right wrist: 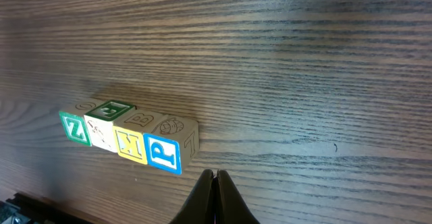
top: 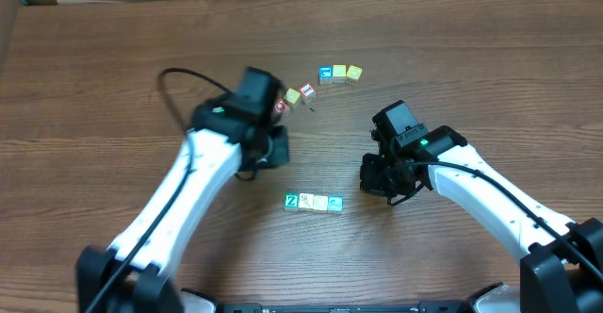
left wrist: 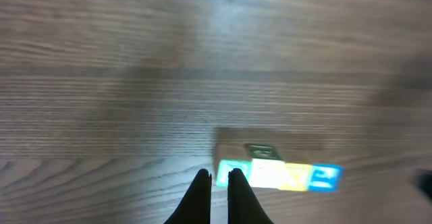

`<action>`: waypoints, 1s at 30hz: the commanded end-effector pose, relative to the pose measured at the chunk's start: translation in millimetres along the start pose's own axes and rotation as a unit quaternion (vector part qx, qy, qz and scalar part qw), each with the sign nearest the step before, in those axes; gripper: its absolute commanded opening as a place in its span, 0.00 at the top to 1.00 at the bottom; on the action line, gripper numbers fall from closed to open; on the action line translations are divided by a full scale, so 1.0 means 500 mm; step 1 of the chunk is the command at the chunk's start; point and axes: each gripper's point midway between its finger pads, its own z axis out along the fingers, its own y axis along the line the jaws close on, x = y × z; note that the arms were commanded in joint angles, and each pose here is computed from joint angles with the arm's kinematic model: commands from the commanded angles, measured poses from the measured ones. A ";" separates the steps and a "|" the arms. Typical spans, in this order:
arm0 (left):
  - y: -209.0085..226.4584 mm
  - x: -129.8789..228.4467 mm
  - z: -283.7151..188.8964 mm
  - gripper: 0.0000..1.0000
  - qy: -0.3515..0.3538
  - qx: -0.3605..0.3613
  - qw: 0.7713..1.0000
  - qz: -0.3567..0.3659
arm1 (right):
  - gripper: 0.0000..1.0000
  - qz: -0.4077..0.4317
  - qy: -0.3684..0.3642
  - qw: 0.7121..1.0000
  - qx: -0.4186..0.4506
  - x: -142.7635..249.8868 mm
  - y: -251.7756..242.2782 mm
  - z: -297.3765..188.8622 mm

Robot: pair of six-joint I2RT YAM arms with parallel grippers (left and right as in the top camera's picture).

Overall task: Flip 4 blocks
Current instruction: 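Move the left gripper toward the left end of the row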

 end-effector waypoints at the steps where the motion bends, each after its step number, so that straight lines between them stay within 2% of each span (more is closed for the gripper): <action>1: 0.041 0.000 0.045 0.96 0.012 -0.076 0.997 -0.004 | 0.96 0.002 0.001 1.000 -0.005 0.008 0.004 -0.005; 9: 0.071 0.038 0.084 0.96 0.093 -0.073 0.992 -0.036 | 0.96 0.075 -0.005 0.997 -0.009 0.008 -0.003 0.013; 12: 0.066 0.062 0.101 0.96 0.124 -0.061 0.990 -0.021 | 0.96 0.098 -0.006 0.995 -0.011 0.011 -0.007 0.023; 22: 0.062 0.089 0.151 0.96 0.172 -0.047 0.984 -0.011 | 0.96 0.106 -0.018 0.994 -0.021 0.017 0.010 0.047; 30: 0.067 0.106 0.180 0.96 0.203 -0.051 0.978 0.004 | 0.96 0.111 -0.057 0.992 0.018 0.009 0.003 0.054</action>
